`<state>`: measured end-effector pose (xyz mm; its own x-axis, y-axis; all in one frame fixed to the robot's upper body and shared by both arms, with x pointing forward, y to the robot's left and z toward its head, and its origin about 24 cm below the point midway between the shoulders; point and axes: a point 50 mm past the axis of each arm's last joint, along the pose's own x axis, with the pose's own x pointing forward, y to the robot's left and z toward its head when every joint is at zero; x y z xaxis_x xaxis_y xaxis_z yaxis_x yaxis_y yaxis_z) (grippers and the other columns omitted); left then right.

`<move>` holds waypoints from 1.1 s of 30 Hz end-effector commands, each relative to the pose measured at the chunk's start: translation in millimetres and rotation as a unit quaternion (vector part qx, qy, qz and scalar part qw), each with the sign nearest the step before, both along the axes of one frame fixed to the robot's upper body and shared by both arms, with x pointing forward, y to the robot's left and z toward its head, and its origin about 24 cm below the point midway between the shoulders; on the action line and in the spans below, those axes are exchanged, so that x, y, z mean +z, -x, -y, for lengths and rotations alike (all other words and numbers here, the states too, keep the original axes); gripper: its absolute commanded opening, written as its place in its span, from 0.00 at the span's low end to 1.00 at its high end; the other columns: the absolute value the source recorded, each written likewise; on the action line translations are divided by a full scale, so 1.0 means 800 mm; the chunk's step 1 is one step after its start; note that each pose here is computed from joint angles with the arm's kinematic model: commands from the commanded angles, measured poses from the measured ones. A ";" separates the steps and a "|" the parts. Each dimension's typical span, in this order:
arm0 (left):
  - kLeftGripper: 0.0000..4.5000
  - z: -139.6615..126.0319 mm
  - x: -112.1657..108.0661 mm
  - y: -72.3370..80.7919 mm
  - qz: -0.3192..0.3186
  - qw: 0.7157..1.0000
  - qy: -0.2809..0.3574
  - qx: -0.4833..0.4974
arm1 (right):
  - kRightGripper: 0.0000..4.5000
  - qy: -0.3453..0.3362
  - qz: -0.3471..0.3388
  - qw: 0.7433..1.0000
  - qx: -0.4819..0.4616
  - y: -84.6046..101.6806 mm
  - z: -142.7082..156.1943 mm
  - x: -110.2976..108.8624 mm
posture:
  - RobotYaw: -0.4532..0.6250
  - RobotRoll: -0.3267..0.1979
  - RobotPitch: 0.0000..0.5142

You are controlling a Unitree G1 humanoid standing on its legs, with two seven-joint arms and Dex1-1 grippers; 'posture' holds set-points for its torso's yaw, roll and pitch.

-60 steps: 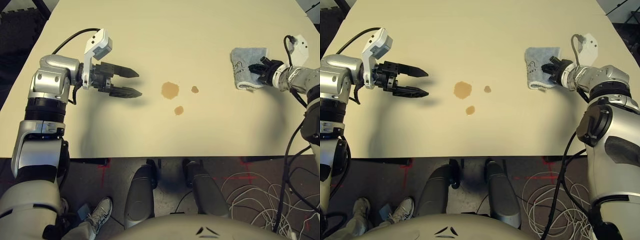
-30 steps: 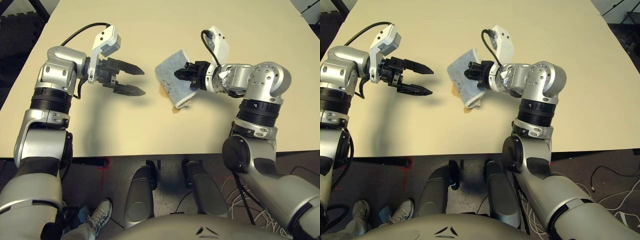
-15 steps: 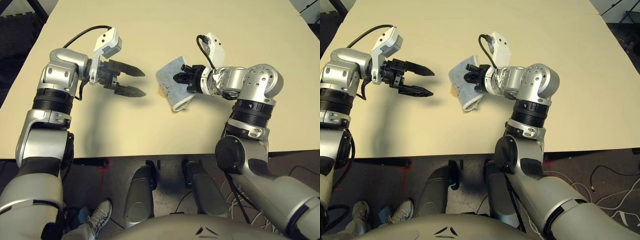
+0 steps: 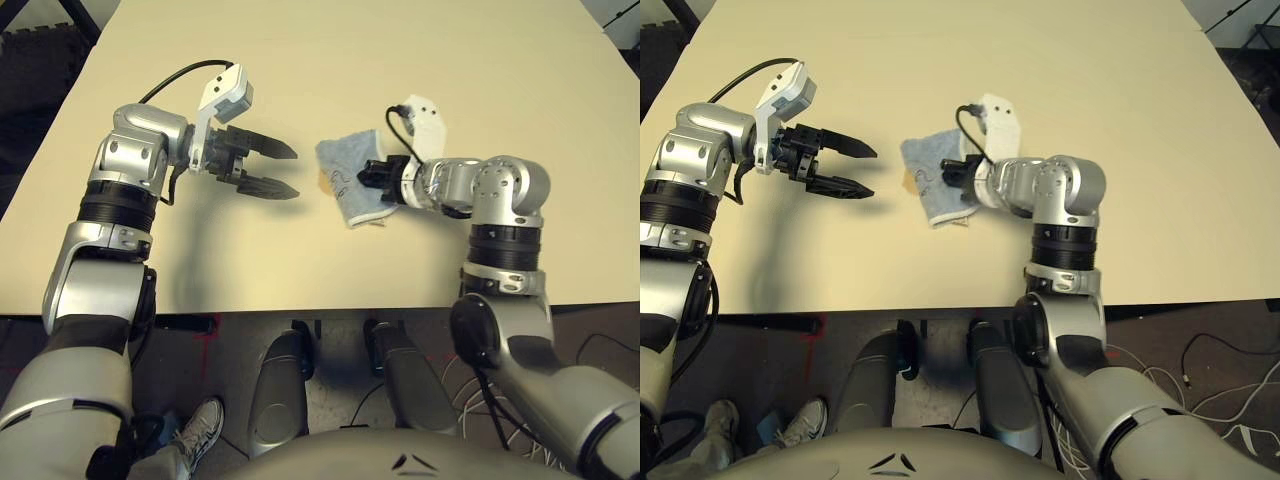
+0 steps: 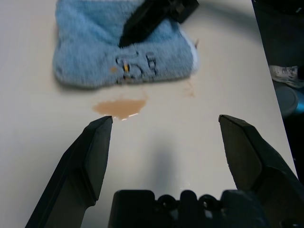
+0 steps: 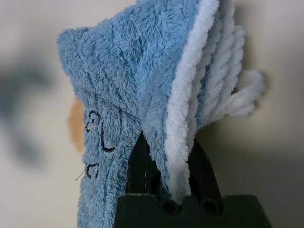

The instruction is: Wipe the water off the table with a rag.

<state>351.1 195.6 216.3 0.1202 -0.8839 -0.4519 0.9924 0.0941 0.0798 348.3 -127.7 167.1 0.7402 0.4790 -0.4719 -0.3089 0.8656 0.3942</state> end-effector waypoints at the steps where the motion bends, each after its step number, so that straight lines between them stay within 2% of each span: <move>1: 1.00 0.000 -0.008 -0.001 -0.010 1.000 -0.009 -0.002 | 0.01 0.040 -0.011 0.998 -0.046 -0.005 0.035 -0.012 | 0.25 0.62 0.53; 7: 1.00 0.002 -0.008 -0.002 -0.010 1.000 -0.010 -0.004 | 0.01 0.080 0.017 0.993 -0.080 -0.016 0.073 0.000 | 0.25 0.62 0.53; 10: 1.00 0.002 -0.007 -0.003 -0.009 1.000 -0.012 -0.005 | 0.01 0.073 0.023 0.994 -0.074 -0.018 0.072 0.007 | 0.25 0.62 0.54; 14: 1.00 0.002 -0.004 -0.004 -0.007 1.000 -0.013 -0.005 | 0.01 0.024 0.034 0.999 -0.007 -0.012 0.031 0.030 | 0.25 0.62 0.54; 18: 1.00 0.004 0.001 -0.004 -0.005 1.000 -0.007 -0.006 | 0.01 -0.017 0.036 0.995 0.091 0.010 -0.017 0.050 | 0.25 0.62 0.54; 24: 1.00 0.005 0.008 -0.003 -0.004 1.000 0.003 -0.008 | 0.01 -0.052 0.017 0.981 0.185 0.041 -0.057 0.053 | 0.26 0.62 0.54; 33: 1.00 0.006 0.011 -0.002 -0.008 1.000 0.009 -0.007 | 0.01 -0.090 -0.017 0.969 0.229 0.047 -0.093 0.044 | 0.26 0.62 0.53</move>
